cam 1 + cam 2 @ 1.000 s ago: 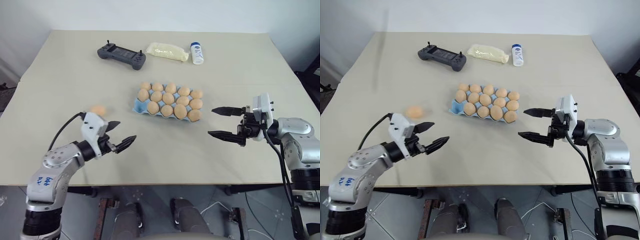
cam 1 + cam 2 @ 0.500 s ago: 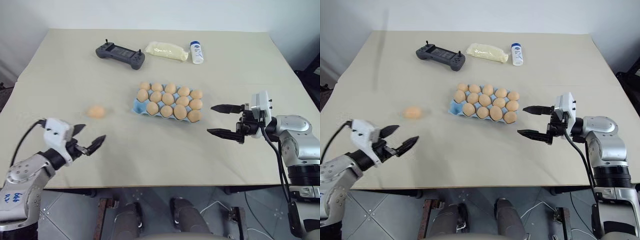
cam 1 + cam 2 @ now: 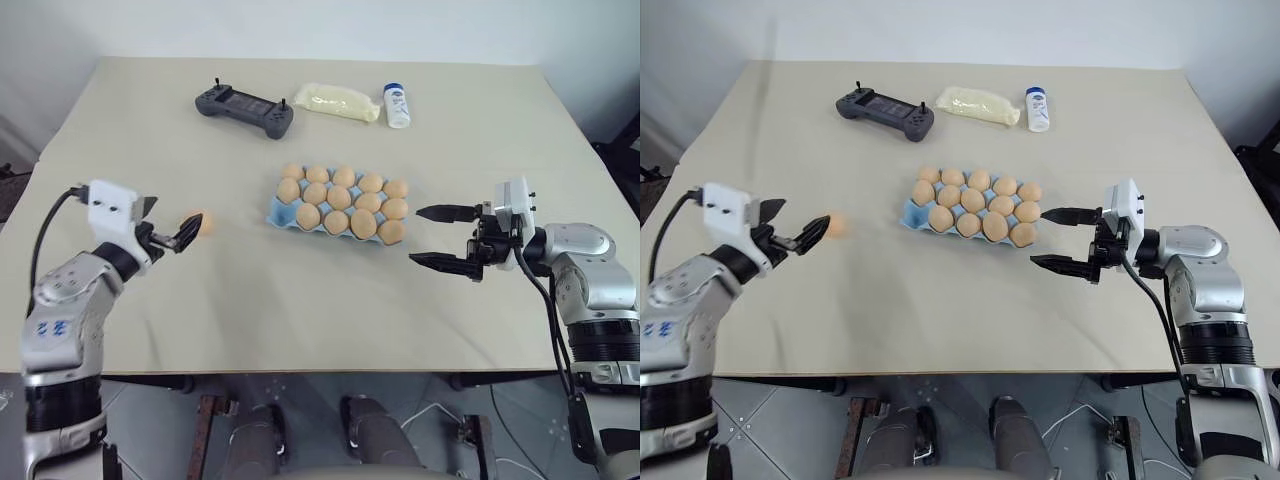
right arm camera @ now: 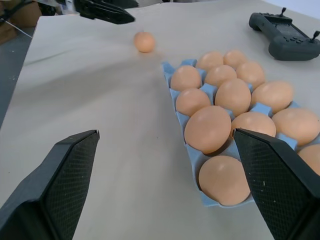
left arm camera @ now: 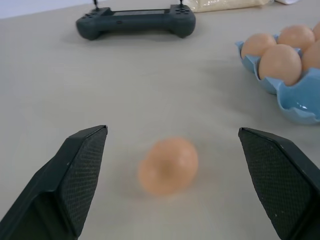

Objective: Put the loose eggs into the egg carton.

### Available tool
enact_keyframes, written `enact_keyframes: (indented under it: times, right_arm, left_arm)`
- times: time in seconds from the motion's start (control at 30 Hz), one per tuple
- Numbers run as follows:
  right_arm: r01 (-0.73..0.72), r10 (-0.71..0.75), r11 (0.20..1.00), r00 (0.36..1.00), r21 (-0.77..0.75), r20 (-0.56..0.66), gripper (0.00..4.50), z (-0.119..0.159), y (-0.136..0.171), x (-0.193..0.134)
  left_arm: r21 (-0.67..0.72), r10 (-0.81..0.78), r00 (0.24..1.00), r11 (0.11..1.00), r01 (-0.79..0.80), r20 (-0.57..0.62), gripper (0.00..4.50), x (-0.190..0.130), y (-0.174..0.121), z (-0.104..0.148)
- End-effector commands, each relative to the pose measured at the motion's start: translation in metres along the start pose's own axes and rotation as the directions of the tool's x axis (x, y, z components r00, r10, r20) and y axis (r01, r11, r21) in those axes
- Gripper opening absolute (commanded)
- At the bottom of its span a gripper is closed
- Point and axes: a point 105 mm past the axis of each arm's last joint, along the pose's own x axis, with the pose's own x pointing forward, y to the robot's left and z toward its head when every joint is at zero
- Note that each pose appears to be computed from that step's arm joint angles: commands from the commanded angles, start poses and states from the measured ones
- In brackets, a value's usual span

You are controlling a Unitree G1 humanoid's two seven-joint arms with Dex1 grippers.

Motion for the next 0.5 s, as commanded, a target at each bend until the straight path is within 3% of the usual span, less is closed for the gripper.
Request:
enact_keyframes:
  times: [0.03,0.47,0.5]
  right_arm:
    - [0.0,0.0,0.999,1.0,-0.044,0.016,4.5,0.01,0.0,-0.003]
    - [0.021,-0.021,0.999,1.0,-0.045,0.006,4.5,0.01,0.003,-0.009]
    - [0.022,-0.022,0.999,1.0,-0.045,0.005,4.5,0.01,0.003,-0.009]
  left_arm:
    - [0.004,0.03,0.999,1.0,-0.03,-0.023,4.47,0.017,0.007,-0.004]
    - [-0.022,-0.017,0.987,1.0,0.014,-0.163,4.47,0.051,0.001,-0.028]
    - [-0.01,-0.01,0.984,1.0,0.008,-0.176,4.29,0.051,0.001,-0.031]
